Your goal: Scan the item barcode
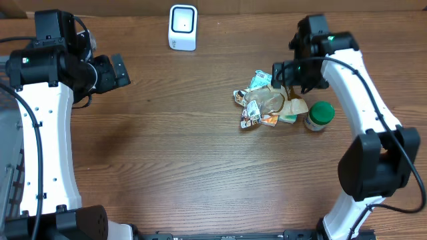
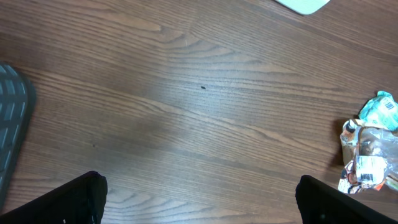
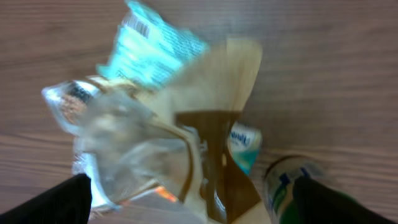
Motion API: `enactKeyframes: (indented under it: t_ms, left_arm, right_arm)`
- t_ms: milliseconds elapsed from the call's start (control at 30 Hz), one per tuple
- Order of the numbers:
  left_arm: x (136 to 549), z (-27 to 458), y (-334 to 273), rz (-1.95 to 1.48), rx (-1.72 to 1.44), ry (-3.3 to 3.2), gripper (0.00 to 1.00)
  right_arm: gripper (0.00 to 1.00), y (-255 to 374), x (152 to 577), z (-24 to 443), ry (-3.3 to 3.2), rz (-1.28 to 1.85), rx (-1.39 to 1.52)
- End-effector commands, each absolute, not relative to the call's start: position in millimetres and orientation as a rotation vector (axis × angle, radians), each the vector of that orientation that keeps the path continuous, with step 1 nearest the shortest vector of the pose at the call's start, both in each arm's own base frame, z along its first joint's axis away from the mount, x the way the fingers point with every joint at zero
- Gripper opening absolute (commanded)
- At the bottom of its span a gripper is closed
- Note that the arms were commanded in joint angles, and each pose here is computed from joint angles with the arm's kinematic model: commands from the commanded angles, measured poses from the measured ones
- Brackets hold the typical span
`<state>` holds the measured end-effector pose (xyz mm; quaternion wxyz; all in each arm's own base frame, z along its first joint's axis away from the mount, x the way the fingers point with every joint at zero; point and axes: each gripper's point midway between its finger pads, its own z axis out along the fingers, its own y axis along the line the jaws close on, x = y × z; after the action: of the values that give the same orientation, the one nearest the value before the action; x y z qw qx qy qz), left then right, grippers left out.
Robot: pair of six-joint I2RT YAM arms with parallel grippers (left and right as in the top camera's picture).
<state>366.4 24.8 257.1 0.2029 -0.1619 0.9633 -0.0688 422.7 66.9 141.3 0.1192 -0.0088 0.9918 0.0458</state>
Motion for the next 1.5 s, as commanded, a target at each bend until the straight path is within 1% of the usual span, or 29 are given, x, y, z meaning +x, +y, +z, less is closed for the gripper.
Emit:
enactKeyframes:
  t_ms: [0,33,67,133,200,367,500,733,933,1133,1300,1467]
  left_arm:
    - [365,264,25,-0.195,-0.438,2.669,1.00]
    - [365,264,25,-0.195,-0.438,2.669,1.00]
    - [365,264,25,-0.195,-0.438,2.669,1.00]
    - [365,264,25,-0.195,-0.438,2.669,1.00]
    - [365,264,25,-0.195,-0.438,2.669,1.00]
    - [365,264,25,-0.195,-0.438,2.669,1.00]
    - [365,264,25,-0.195,-0.438,2.669,1.00]
    - [365,264,25,-0.195,-0.438,2.669,1.00]
    - [365,264,25,-0.195,-0.438,2.669,0.99]
    - [365,264,25,-0.194,-0.438,2.669,1.00]
    - [365,264,25,-0.195,-0.438,2.669,1.00]
    - [365,264,25,-0.194,-0.438,2.669,1.00]
  right_arm:
    - [1.00,69,419,272,2.613,0.200,-0.038]
    - [1.00,69,412,288,2.591,0.209,-0.041]
    - [1.00,68,397,316,2.552,0.216,-0.044]
    - [1.00,65,377,343,2.515,0.222,-0.047]
    - [1.00,70,342,372,2.472,0.292,-0.072]
    - [1.00,86,277,409,2.396,0.466,-0.145]
    - [1.00,83,256,417,2.373,0.466,-0.149]
    - [1.00,81,245,410,2.416,0.455,-0.144]
    - [1.00,71,261,406,2.415,0.371,-0.100]
    - [1.00,66,284,405,2.244,0.319,-0.090]
    - [1.00,66,296,373,2.047,0.331,-0.080]
    - [1.00,60,280,323,1.909,0.315,-0.074]
